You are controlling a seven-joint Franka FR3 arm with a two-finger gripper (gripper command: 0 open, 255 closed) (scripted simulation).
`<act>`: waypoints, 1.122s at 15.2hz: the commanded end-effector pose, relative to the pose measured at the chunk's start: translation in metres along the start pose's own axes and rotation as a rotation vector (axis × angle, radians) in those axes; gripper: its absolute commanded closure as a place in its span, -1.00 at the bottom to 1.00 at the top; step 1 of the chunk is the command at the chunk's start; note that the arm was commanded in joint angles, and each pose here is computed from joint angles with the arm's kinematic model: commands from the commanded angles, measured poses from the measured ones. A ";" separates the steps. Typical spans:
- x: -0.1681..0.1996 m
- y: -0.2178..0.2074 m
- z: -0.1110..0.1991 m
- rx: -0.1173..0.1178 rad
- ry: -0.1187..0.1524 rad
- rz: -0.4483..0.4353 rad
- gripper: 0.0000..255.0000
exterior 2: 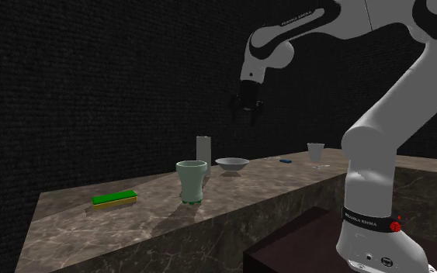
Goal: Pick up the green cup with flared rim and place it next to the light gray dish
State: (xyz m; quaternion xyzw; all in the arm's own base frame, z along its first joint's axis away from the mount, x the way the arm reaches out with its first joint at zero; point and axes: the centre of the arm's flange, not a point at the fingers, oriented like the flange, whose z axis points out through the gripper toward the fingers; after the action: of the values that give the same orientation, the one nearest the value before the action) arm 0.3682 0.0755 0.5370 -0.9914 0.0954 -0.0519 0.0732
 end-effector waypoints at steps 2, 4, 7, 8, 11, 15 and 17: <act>0.009 -0.029 0.026 -0.006 -0.002 -0.001 -1.00; 0.013 -0.047 0.045 -0.010 -0.004 -0.002 -1.00; 0.020 -0.074 0.074 -0.016 -0.007 -0.003 -1.00; 0.022 -0.083 0.084 -0.019 -0.009 -0.003 -1.00; 0.029 -0.110 0.113 -0.025 -0.012 -0.004 -1.00; 0.033 -0.127 0.143 -0.029 -0.014 -0.005 -1.00; 0.033 -0.126 0.154 -0.029 -0.014 -0.005 -1.00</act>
State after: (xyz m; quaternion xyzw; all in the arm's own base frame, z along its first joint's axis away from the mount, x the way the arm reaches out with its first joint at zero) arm 0.4409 0.2097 0.4145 -0.9930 0.0931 -0.0435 0.0590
